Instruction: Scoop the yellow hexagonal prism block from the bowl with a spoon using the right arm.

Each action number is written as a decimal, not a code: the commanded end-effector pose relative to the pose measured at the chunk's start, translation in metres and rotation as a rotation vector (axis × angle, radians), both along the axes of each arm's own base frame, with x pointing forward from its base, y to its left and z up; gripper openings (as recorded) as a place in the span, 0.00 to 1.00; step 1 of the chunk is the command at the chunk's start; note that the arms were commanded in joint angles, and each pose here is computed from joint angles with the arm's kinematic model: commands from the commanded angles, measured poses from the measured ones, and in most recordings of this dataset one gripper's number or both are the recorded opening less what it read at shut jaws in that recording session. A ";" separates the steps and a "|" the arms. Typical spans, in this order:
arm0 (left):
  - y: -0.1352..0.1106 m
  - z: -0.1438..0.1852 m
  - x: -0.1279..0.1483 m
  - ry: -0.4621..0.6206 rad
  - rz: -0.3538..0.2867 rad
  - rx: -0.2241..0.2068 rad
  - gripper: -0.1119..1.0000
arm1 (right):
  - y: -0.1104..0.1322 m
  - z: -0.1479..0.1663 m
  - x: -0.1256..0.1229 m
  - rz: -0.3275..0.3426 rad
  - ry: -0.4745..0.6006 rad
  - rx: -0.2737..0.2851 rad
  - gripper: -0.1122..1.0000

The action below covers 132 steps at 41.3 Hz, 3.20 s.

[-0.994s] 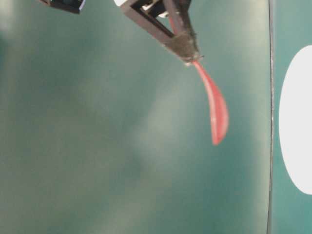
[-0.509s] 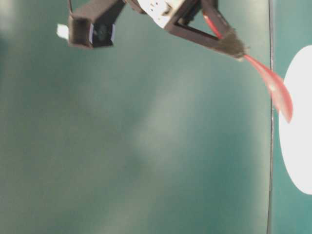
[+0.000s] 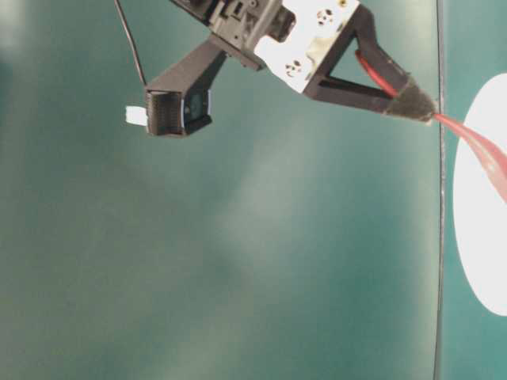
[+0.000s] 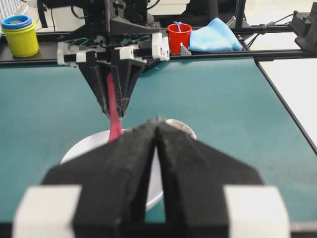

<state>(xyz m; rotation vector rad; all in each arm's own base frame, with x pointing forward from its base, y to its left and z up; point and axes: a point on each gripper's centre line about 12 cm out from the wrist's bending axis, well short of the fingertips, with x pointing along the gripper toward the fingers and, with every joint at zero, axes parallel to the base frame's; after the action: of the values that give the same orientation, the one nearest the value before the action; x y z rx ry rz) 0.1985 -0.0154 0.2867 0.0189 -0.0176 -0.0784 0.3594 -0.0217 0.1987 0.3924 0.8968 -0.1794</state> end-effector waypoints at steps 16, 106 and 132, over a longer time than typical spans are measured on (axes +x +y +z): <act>-0.001 0.009 0.002 -0.018 -0.002 0.000 0.16 | -0.001 -0.002 0.006 0.001 0.009 -0.001 0.32; 0.000 0.009 0.002 -0.017 -0.002 0.002 0.16 | -0.007 0.044 0.004 0.065 -0.170 -0.150 0.22; -0.001 0.008 0.002 -0.009 -0.002 0.002 0.16 | 0.018 0.069 -0.063 0.108 -0.259 -0.134 0.21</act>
<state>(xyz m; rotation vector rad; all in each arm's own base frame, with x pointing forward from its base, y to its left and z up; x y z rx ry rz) 0.1982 -0.0153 0.2852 0.0195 -0.0038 -0.0783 0.3030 -0.0068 0.2536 0.2315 0.6942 -0.0992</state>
